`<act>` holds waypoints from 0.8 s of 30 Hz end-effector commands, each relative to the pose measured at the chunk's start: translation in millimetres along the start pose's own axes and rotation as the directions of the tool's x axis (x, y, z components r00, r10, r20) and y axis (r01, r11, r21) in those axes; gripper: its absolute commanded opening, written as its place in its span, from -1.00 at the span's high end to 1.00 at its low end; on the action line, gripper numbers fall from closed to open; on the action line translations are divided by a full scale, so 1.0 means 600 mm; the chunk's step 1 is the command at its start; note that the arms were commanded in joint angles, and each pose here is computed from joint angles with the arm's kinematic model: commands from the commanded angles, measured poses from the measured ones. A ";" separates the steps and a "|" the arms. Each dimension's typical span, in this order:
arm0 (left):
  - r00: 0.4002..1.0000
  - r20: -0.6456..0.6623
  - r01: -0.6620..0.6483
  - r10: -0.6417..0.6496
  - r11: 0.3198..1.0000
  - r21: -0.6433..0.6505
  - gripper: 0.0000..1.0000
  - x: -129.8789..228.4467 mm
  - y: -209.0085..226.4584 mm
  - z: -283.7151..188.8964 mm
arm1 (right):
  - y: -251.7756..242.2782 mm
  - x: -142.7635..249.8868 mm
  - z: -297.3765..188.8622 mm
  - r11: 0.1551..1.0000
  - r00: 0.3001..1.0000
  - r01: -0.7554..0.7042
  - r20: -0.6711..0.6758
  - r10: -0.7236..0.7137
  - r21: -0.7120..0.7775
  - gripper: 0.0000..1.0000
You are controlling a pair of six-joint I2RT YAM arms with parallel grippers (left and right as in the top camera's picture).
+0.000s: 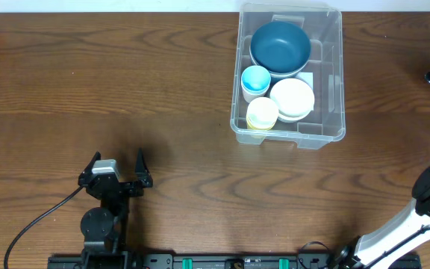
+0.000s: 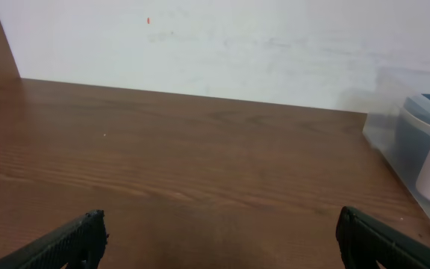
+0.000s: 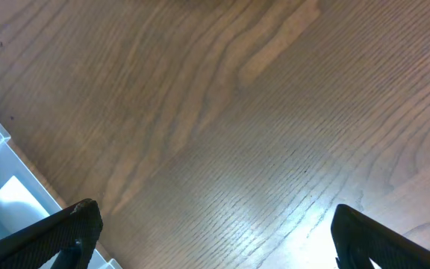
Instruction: Pack container
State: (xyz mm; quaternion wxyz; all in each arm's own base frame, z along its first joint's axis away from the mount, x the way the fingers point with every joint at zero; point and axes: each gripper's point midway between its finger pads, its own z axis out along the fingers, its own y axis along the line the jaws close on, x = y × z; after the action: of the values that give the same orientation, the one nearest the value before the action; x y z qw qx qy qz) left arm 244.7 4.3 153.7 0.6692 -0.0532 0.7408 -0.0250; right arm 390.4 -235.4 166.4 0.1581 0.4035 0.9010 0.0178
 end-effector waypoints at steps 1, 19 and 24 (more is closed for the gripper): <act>0.998 -0.053 -0.021 0.020 1.000 -0.022 -0.96 0.029 0.009 0.001 | 0.000 -0.002 -0.010 1.000 1.000 -0.012 0.011 0.012 -0.006 -0.99; 0.998 -0.053 -0.021 0.020 1.000 -0.022 -0.96 0.029 0.009 0.001 | 0.000 -0.002 -0.010 1.000 1.000 -0.012 0.011 0.012 -0.006 -0.98; 0.998 -0.053 -0.021 0.020 1.000 -0.022 -0.96 0.029 0.009 0.001 | 0.005 -0.001 -0.015 1.000 1.000 -0.006 0.017 0.006 -0.010 -0.98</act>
State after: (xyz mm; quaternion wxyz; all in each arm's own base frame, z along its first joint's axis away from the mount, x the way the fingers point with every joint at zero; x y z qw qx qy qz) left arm 244.7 4.3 153.7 0.6692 -0.0532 0.7408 -0.0250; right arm 390.5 -235.3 166.4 0.1581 0.4035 0.9010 0.0178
